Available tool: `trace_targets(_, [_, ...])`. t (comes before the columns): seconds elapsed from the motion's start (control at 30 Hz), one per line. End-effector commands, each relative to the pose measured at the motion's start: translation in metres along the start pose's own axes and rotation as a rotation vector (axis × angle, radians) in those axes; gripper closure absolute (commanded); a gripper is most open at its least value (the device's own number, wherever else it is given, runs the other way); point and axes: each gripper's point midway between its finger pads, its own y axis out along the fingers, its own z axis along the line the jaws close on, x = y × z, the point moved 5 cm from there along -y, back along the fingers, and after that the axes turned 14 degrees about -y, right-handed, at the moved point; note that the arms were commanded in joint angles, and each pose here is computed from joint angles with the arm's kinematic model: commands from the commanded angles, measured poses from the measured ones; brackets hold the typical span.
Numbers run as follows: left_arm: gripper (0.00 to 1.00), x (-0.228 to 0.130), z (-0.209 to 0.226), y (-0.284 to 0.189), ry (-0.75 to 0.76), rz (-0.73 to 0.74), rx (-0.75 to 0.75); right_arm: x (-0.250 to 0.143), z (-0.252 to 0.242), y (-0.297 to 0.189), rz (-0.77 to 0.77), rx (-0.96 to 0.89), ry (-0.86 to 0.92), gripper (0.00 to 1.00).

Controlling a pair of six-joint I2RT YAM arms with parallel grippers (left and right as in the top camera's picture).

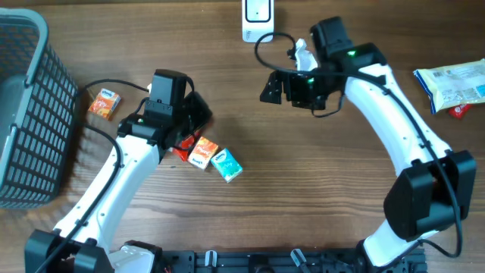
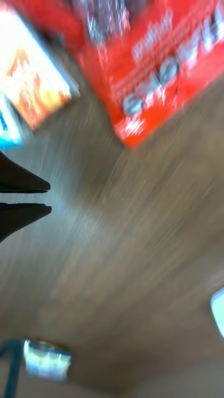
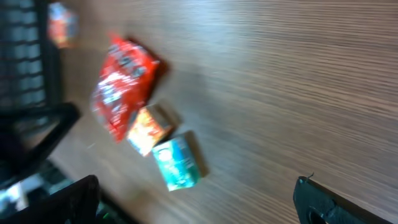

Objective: Scan the item barcode

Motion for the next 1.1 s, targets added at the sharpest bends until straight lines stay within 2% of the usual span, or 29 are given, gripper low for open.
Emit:
trace_targets(0.0, [0.96,0.039,-0.004,-0.048,0.082,-0.17,0.054,0.004,0.021,0.004,-0.017,0.164,-0.098,0.0])
trace_targets(0.07, [0.94,0.054,-0.007,-0.081,0.105,-0.237,0.078,0.009,0.023,0.005,-0.036,0.166,-0.073,0.0])
trace_targets(0.1, [0.85,0.058,-0.007,-0.094,0.112,-0.265,0.089,0.013,0.025,0.006,-0.048,0.169,-0.058,0.0])
trace_targets(0.13, [0.71,0.066,-0.007,-0.115,0.114,-0.315,0.115,0.016,0.028,0.007,-0.06,0.173,-0.042,0.0])
trace_targets(0.2, [0.2,0.075,-0.001,-0.144,0.088,-0.389,0.162,0.023,0.037,0.011,-0.084,0.185,-0.016,0.0])
trace_targets(0.23, [0.05,0.078,0.003,-0.158,0.071,-0.421,0.184,0.026,0.043,0.013,-0.096,0.193,-0.018,0.01])
trace_targets(0.27, [0.0,0.081,0.009,-0.172,0.049,-0.448,0.205,0.028,0.05,0.017,-0.105,0.196,-0.023,0.01])
trace_targets(0.47, [0.0,0.089,0.05,-0.206,-0.148,-0.509,0.264,0.024,0.087,0.051,-0.11,0.049,0.039,0.02])
trace_targets(0.7, [0.0,0.101,0.084,-0.225,-0.285,-0.555,0.337,0.002,0.13,0.116,-0.13,-0.13,0.115,0.05])
trace_targets(0.9, [0.0,0.098,0.099,-0.229,-0.337,-0.532,0.384,-0.009,0.158,0.175,-0.134,-0.081,0.115,0.05])
trace_targets(1.07, [0.0,0.095,0.101,-0.229,-0.339,-0.517,0.4,-0.007,0.166,0.197,-0.154,-0.037,0.084,0.06])
